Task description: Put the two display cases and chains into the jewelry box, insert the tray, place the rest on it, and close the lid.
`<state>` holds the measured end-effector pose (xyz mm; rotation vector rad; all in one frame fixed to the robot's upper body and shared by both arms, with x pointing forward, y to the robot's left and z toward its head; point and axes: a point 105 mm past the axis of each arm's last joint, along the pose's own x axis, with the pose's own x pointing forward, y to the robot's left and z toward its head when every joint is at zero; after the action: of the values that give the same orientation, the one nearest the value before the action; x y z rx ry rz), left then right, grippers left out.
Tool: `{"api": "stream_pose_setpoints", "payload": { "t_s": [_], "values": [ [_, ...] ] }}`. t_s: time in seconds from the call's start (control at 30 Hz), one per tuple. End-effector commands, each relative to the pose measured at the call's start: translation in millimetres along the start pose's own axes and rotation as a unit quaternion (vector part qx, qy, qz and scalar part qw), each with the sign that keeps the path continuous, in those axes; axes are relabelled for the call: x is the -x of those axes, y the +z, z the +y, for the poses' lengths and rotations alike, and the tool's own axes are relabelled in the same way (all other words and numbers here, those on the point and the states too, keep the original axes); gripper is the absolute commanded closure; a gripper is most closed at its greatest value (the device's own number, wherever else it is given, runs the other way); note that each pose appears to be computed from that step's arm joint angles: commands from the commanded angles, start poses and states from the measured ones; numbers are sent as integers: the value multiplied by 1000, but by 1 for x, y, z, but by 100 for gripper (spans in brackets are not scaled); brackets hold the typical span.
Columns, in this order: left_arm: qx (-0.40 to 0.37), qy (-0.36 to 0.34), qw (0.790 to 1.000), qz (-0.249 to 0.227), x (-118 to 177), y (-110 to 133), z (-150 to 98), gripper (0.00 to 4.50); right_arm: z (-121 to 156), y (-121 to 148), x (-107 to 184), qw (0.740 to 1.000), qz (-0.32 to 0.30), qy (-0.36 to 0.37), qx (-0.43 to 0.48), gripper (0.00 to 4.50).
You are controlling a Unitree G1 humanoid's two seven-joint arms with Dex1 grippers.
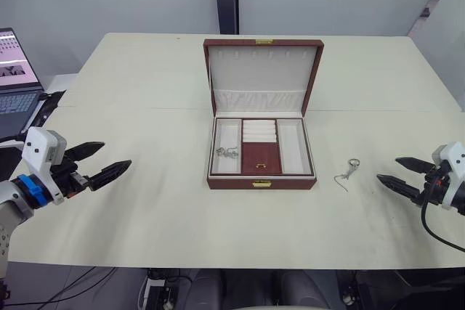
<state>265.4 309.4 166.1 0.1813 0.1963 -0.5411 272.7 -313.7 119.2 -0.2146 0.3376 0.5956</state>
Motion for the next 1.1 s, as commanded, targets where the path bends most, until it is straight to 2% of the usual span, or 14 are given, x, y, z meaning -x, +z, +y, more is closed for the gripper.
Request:
{"api": "stream_pose_setpoints", "payload": {
  "t_s": [0.03,0.27,0.47,0.63,0.73,0.97,1.1],
  "values": [
    [-26,20,999,-14,10,15,7,0,-4,10,5,1000,-8,-9,23,10],
    [-27,18,999,-15,9,12,5,0,-4,12,4,1000,-15,-13,19,10],
    [-36,-21,999,-17,0,11,-13,0,6,13,1,998,-47,-29,-22,10],
    [-42,-121,992,-20,-19,9,-59,0,24,16,-10,993,-83,-64,-47,10],
    [-49,-165,985,-22,-25,11,-78,0,35,15,-15,991,-90,-82,-48,10],
    [-76,-301,950,-25,-41,16,-134,0,53,17,-34,980,-110,-155,-57,10],
    [-80,-333,939,-33,-46,19,-150,0,61,13,-42,978,-102,-175,-56,10]
  ]
}}
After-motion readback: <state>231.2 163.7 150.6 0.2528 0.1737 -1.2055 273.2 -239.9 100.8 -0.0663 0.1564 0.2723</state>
